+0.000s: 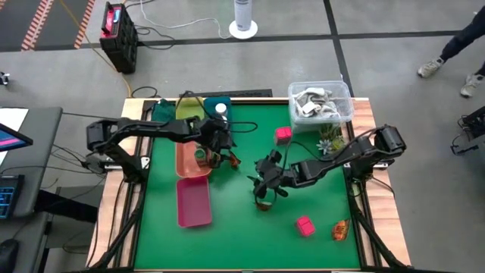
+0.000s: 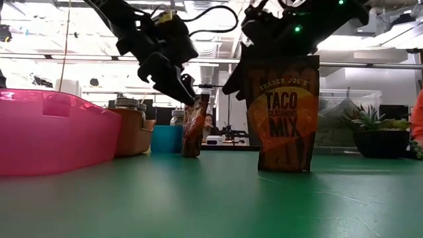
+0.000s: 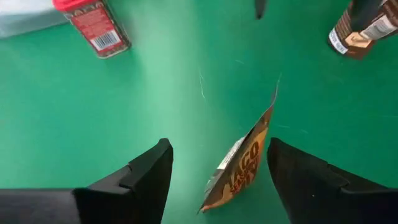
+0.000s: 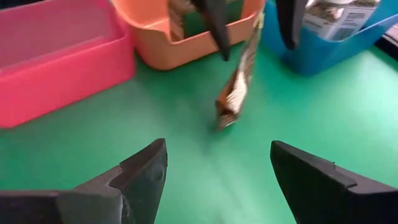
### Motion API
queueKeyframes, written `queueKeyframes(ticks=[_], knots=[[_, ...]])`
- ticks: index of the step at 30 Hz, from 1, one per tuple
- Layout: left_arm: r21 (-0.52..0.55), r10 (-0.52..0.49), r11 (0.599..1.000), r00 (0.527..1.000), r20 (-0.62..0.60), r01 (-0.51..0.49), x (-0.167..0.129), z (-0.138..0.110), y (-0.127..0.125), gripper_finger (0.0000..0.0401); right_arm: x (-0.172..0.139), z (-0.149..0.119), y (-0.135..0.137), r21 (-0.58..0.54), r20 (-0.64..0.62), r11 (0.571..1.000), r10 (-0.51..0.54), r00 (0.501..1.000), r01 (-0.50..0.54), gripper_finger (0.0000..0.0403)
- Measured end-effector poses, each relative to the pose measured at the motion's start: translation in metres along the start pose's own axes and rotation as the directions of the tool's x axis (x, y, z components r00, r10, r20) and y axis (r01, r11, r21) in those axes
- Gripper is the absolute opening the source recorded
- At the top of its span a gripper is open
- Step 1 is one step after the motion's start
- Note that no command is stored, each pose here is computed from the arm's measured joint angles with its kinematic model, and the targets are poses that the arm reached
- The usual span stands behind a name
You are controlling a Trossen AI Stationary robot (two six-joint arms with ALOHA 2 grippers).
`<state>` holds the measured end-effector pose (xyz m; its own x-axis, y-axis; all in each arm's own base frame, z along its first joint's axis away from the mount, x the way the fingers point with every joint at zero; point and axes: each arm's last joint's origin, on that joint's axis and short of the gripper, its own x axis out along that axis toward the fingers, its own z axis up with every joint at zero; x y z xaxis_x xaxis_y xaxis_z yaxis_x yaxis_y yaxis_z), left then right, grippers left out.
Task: Sort spices by type
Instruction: Put the top orange seasoning pack into the yellow bin
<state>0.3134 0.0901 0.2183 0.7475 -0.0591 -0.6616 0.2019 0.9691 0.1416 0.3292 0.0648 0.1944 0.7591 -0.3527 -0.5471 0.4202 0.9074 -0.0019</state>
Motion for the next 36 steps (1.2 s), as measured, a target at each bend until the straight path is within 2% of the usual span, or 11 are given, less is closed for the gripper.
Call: queueKeyframes(ticks=[3, 7, 11, 13, 17, 24, 29, 33, 36], knots=[[0.008, -0.004, 1.0, 1.0, 0.005, 0.004, 0.003, 0.001, -0.002, 0.021, -0.002, -0.002, 0.003, -0.027, -0.009, 1.0, 0.006, 1.0, -0.006, 0.031], [0.019, -0.006, 1.0, 1.0, 0.028, 0.005, 0.004, 0.005, -0.005, 0.0128, 0.0, -0.006, -0.001, -0.084, -0.018, 0.996, -0.021, 1.0, 0.019, 0.031], [-0.026, 0.0, 1.0, 0.999, 0.039, 0.001, 0.002, 0.007, -0.005, 0.0032, 0.005, -0.012, -0.013, -0.127, -0.047, 0.99, -0.064, 0.997, 0.058, 0.031], [-0.064, 0.007, 0.998, 0.999, 0.04, -0.005, -0.001, 0.007, -0.004, 0.001, 0.008, -0.014, -0.018, -0.139, -0.054, 0.988, -0.08, 0.995, 0.072, 0.031], [-0.108, 0.035, 0.994, 0.997, 0.072, -0.027, -0.013, 0.012, -0.002, 0.0004, 0.012, -0.017, -0.029, -0.159, -0.078, 0.984, -0.095, 0.992, 0.082, 0.031], [-0.149, 0.149, 0.981, 0.978, 0.147, -0.127, -0.057, 0.022, 0.007, 0.0001, 0.008, -0.014, -0.042, -0.203, -0.069, 0.975, -0.109, 0.992, 0.093, 0.031], [-0.251, 0.137, 0.964, 0.969, 0.204, -0.084, -0.068, 0.026, 0.007, 0.0003, -0.001, -0.003, -0.052, -0.226, -0.039, 0.968, -0.117, 0.992, 0.105, 0.031], [-0.296, 0.108, 0.954, 0.975, 0.192, -0.047, -0.056, 0.028, 0.001, 0.0035, -0.006, 0.002, -0.058, -0.242, -0.031, 0.964, -0.119, 0.992, 0.109, 0.031], [-0.306, 0.13, 0.949, 0.981, 0.142, -0.081, -0.043, 0.027, -0.004, 0.0082, -0.003, -0.001, -0.064, -0.257, -0.034, 0.96, -0.127, 0.991, 0.115, 0.031]])
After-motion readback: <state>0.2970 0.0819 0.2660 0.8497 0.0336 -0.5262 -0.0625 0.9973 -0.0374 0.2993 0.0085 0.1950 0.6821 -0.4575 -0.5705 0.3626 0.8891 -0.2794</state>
